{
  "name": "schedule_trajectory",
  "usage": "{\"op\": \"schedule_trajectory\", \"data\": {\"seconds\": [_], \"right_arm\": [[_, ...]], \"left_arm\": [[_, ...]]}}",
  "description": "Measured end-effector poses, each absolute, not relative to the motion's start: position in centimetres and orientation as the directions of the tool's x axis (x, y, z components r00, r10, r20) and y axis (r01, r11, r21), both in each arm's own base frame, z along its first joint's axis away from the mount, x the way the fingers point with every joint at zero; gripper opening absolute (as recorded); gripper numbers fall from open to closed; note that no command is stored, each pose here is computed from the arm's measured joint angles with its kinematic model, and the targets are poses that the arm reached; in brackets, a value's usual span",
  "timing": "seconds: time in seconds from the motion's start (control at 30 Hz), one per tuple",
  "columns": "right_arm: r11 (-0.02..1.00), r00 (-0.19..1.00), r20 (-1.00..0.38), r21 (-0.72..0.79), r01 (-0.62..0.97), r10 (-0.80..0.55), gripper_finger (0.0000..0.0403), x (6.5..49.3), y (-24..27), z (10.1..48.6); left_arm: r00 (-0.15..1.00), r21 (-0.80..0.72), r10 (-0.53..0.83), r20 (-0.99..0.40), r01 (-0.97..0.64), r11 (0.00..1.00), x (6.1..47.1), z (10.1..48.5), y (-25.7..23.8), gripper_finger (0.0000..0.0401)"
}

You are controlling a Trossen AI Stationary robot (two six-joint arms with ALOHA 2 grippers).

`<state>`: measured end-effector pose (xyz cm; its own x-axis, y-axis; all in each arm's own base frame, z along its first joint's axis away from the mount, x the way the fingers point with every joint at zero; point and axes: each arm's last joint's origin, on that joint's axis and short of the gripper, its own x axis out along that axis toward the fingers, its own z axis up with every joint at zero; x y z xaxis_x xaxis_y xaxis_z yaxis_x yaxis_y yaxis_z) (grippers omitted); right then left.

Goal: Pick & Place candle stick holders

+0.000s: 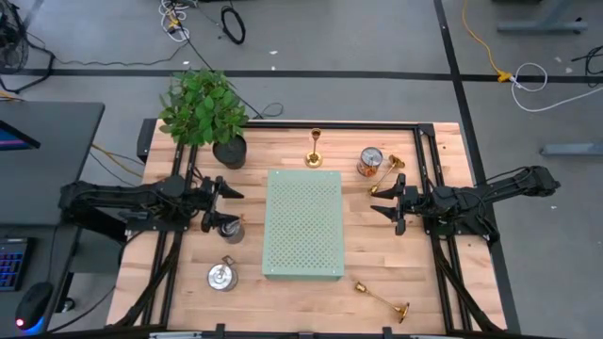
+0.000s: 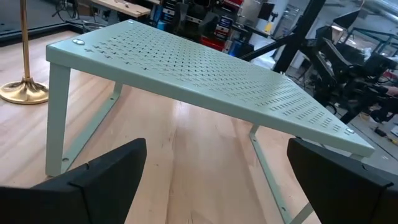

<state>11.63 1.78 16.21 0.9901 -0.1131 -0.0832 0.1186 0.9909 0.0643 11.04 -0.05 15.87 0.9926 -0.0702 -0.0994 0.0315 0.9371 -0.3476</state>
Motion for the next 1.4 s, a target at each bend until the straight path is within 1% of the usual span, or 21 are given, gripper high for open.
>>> {"op": "schedule_trajectory", "data": {"seconds": [0.1, 0.3, 1.03, 1.2, 1.3, 1.4], "right_arm": [[0.989, 0.989, -0.082, 0.063, 0.132, -0.126, 0.0185, 11.62, 1.74, 16.22], [0.987, 0.987, -0.076, 0.063, 0.146, -0.141, 0.0185, 11.63, 1.7, 16.28], [0.988, 0.987, -0.075, 0.061, 0.145, -0.14, 0.0185, 11.63, 1.7, 16.28], [0.989, 0.987, -0.073, 0.026, 0.144, -0.142, 0.0185, 11.63, 1.69, 16.31], [0.989, 0.987, -0.074, -0.039, 0.141, -0.143, 0.0185, 11.63, 1.67, 16.3], [0.988, 0.987, -0.058, -0.047, 0.149, -0.151, 0.0185, 11.64, 1.65, 16.46]], "left_arm": [[0.995, -0.331, -0.028, -0.1, -0.007, 0.944, 11.04, 15.86, 0.07, 0.0399], [0.994, -0.369, 0.043, -0.099, -0.077, 0.926, 11.04, 15.87, 0.28, 0.0399], [0.995, -0.366, 0.045, -0.089, -0.075, 0.928, 11.05, 15.96, 0.29, 0.0399], [0.995, -0.346, 0.045, -0.09, -0.074, 0.935, 11.05, 15.95, 0.29, 0.0399], [0.995, -0.335, 0.046, -0.09, -0.074, 0.939, 11.05, 15.97, 0.29, 0.0399], [0.994, -0.333, 0.061, -0.09, -0.088, 0.939, 11.05, 15.95, 0.34, 0.0399]]}}
